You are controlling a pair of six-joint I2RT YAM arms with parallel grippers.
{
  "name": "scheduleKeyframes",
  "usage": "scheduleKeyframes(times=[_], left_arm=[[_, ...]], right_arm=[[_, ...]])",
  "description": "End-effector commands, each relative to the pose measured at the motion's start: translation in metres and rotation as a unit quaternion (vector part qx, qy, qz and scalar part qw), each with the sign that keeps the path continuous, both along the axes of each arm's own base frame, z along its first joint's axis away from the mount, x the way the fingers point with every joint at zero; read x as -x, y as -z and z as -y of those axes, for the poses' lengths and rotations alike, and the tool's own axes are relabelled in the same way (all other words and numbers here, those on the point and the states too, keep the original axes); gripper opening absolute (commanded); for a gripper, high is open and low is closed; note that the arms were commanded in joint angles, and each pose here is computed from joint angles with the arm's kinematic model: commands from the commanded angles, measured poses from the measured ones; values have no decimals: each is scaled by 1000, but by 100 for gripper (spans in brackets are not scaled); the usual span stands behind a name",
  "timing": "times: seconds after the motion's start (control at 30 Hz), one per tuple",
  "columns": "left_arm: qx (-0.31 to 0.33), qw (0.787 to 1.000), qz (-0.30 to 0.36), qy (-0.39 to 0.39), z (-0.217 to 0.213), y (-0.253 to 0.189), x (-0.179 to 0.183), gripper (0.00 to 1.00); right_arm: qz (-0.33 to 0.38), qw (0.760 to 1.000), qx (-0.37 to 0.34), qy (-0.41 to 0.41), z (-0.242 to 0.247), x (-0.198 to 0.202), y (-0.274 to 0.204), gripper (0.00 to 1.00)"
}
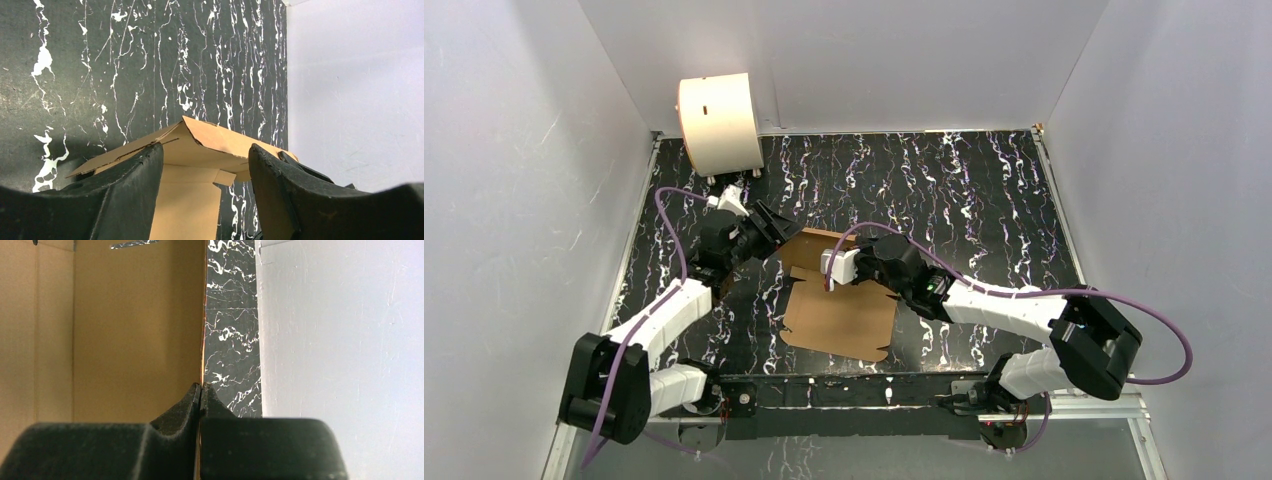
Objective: Fold the paper box
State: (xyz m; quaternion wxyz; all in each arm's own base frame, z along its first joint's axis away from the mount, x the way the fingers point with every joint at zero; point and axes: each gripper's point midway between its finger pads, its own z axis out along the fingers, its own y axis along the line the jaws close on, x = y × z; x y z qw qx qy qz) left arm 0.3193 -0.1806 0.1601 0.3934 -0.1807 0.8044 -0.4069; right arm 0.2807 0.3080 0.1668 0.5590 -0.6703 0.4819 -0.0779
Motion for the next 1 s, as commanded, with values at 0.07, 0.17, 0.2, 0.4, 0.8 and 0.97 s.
scheduleKeyframes(times=[0.07, 0.17, 0.2, 0.4, 0.8, 0.97], left_arm=[[11, 999, 35, -17, 2, -20, -23, 61], [4, 999, 39, -23, 1, -20, -29, 59], [4, 999, 39, -21, 1, -20, -30, 57], [8, 999, 34, -8, 5, -18, -25, 45], [14, 1000, 2, 28, 9, 3, 2, 25], [17, 999, -13, 39, 12, 14, 11, 28]], right_arm=[[14, 999, -36, -7, -3, 5, -18, 0], [14, 999, -34, -6, -3, 6, -16, 0], [14, 999, -34, -6, -3, 5, -17, 0], [19, 999, -40, -2, -2, 4, -21, 0], [23, 999, -41, 11, -3, -1, -20, 0], [35, 999, -39, 6, -6, -3, -22, 1]])
